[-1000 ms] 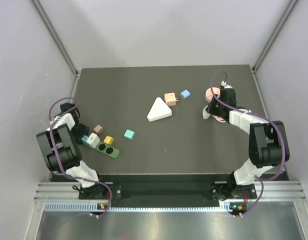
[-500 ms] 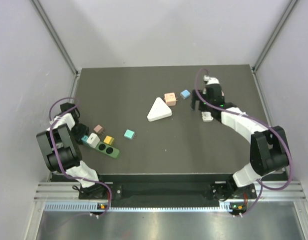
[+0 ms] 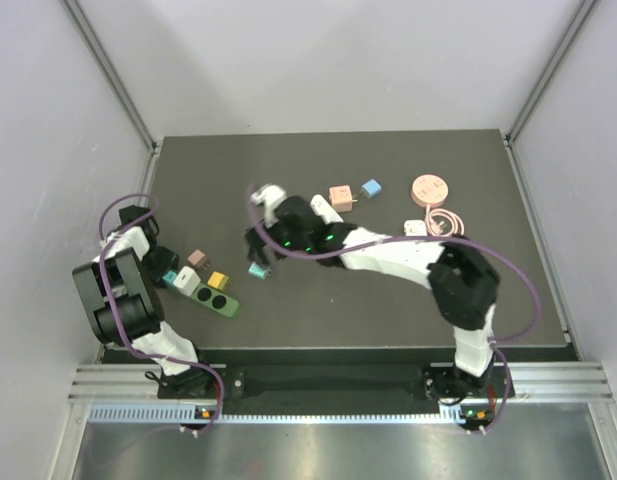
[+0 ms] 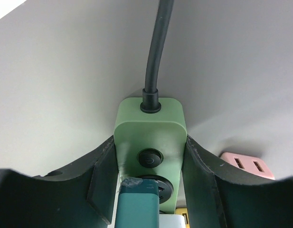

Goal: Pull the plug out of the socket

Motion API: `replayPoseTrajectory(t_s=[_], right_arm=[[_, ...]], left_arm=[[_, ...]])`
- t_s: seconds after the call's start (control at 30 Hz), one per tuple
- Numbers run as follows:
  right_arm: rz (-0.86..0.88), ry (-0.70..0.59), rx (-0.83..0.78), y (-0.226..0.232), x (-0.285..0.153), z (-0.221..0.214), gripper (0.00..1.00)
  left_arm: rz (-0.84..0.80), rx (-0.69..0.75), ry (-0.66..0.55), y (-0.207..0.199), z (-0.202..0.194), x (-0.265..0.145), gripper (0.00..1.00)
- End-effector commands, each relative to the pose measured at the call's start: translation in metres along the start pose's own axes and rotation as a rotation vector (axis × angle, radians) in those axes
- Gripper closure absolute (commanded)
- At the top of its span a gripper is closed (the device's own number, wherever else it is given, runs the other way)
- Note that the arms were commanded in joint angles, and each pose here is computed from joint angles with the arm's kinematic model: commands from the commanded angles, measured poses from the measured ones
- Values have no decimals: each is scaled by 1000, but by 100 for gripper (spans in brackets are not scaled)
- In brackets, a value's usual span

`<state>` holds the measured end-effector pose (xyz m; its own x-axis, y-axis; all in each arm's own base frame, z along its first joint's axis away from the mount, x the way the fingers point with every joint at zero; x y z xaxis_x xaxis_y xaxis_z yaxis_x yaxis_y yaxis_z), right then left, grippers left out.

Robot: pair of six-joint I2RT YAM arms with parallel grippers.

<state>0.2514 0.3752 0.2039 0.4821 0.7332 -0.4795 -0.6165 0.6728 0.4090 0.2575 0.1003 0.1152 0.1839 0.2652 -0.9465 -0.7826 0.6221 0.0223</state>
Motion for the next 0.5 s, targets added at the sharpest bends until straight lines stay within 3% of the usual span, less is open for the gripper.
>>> replayPoseTrajectory(t_s=[0.0, 0.2, 0.33, 0.37, 0.47], right_arm=[[209, 7, -145, 71, 22, -6, 0], [333, -69, -308, 130, 51, -19, 0], [316, -107, -358, 142, 69, -25, 0], [320, -120, -366, 147, 74, -30, 0], [320, -135, -373, 152, 84, -35, 0]], left_arm=[[-60, 70, -37, 0, 6, -18, 82], [-91, 97, -11, -1, 3, -18, 80], [-64, 95, 7, 1, 0, -16, 91], [-56, 85, 20, 2, -1, -15, 100], [-38, 66, 57, 1, -4, -11, 100]])
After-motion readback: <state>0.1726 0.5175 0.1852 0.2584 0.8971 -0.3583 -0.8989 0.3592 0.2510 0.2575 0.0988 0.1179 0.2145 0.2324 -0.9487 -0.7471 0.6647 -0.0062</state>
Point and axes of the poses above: each gripper's point midway between its finger pads, its own x axis out along the fingers, its own y axis along the line the jaws close on, z = x × y, the point moved 10 cm from there along -x, back along the fingers, and after that the axes turned 14 degrees about x, right-handed, at the moved point
